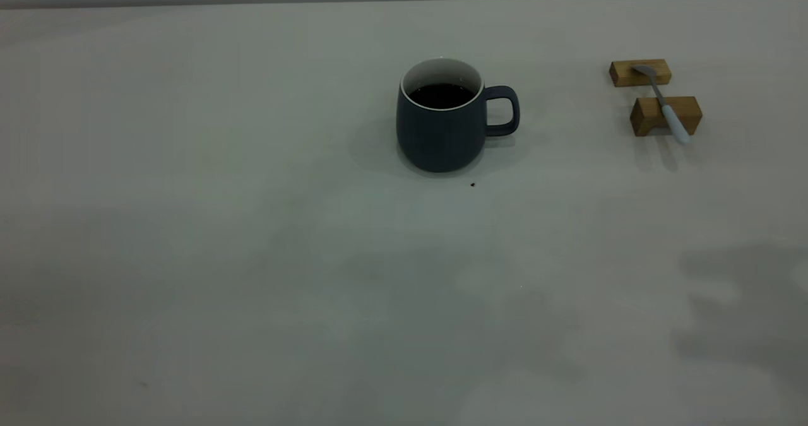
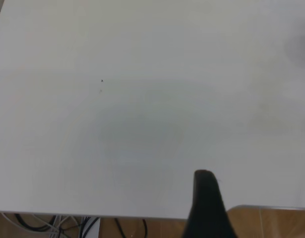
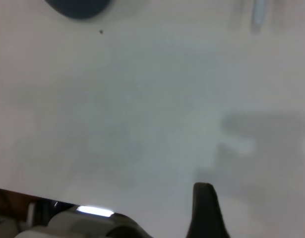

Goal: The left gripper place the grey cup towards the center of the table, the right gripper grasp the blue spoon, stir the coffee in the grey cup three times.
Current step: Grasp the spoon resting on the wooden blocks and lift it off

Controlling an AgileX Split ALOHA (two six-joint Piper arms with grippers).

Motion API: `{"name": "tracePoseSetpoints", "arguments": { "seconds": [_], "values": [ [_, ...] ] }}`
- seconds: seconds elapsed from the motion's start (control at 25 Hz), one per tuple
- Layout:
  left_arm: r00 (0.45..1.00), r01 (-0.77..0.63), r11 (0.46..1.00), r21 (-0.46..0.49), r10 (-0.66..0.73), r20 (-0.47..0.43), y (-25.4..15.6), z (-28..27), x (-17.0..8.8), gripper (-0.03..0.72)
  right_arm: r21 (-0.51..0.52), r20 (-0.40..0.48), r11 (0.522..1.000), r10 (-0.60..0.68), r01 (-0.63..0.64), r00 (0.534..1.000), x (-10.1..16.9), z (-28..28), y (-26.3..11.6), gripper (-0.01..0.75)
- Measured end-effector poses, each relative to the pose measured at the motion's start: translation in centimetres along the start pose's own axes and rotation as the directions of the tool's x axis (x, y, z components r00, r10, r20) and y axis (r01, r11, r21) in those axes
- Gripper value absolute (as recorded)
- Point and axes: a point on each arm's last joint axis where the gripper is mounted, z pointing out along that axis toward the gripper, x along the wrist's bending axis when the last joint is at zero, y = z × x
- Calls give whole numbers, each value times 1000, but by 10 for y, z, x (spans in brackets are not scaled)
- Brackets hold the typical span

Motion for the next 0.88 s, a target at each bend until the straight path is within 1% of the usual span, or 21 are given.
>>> {"name": "tracePoseSetpoints", "arguments": {
  "seconds": [0.16,0.44,0.6,0.76,0.88],
  "values": [
    [1000,0,1000,0,0,0,0,0,0,585,93,-6,996,14,-13,1000,-8,34,21,569],
    [1000,0,1000,0,0,0,0,0,0,585,183,-15,983,30,-27,999,-20,87,63,569],
    [1000,0,1000,0,0,0,0,0,0,585,230,-19,973,35,-30,999,-20,118,80,569],
    [1000,0,1000,0,0,0,0,0,0,585,260,8,965,33,-34,999,-22,147,93,569],
    [1000,0,1000,0,0,0,0,0,0,585,292,56,956,9,-25,998,-23,170,100,569]
  ]
}}
